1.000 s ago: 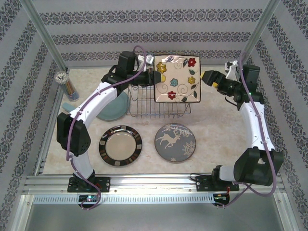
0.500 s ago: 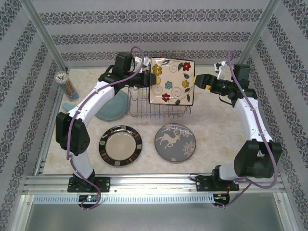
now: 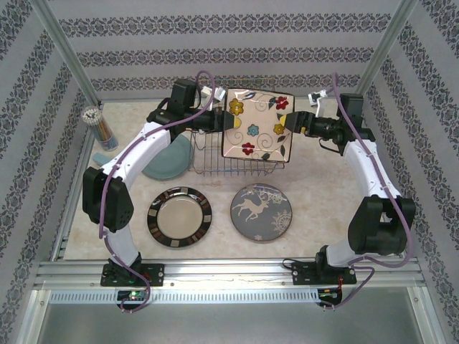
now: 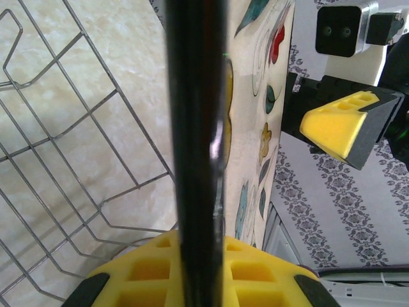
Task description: Load the plates into the dish rack
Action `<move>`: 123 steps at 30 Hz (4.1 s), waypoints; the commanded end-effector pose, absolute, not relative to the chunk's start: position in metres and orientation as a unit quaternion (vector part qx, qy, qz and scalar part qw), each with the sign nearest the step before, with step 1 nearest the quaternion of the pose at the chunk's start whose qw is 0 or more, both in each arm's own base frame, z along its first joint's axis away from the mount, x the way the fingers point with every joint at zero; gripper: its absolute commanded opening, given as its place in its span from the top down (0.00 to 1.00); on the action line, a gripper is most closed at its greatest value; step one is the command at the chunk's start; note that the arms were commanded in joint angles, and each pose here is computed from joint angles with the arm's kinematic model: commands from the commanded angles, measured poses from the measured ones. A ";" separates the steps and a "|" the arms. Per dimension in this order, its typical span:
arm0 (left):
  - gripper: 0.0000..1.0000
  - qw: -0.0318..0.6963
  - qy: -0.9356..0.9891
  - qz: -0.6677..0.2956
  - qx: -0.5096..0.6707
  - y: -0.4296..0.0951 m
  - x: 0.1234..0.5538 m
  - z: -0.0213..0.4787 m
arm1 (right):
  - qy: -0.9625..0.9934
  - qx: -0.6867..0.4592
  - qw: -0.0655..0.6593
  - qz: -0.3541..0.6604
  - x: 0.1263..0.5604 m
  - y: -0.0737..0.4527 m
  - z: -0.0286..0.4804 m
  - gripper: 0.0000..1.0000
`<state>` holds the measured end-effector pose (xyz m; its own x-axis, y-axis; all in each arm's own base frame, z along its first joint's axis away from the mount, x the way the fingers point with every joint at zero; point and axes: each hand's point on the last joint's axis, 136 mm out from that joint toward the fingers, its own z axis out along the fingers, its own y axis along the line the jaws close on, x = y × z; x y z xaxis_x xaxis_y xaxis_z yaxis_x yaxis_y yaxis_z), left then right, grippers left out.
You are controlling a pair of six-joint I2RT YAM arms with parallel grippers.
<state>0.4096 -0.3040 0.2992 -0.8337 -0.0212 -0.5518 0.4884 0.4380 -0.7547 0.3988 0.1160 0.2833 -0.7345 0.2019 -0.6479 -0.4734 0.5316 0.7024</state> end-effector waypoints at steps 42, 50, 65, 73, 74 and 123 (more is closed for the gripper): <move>0.74 0.357 0.718 -0.565 0.196 -0.298 0.417 0.384 | 0.753 -0.134 0.318 0.560 0.387 0.143 0.294 1.00; 0.52 0.367 0.722 -0.558 0.179 -0.293 0.424 0.384 | 0.765 -0.116 0.327 0.542 0.390 0.142 0.292 1.00; 0.06 0.437 0.720 -0.529 0.103 -0.238 0.443 0.402 | 0.780 -0.086 0.361 0.504 0.395 0.134 0.295 1.00; 0.00 0.471 0.719 -0.506 0.069 -0.200 0.446 0.414 | 0.781 -0.075 0.388 0.483 0.398 0.131 0.304 1.00; 0.00 0.473 0.719 -0.505 0.067 -0.198 0.446 0.414 | 0.782 -0.073 0.390 0.480 0.398 0.130 0.304 1.00; 0.00 0.473 0.772 -0.424 0.038 -0.156 0.389 0.404 | 0.796 0.081 0.566 0.199 0.452 0.125 0.333 1.00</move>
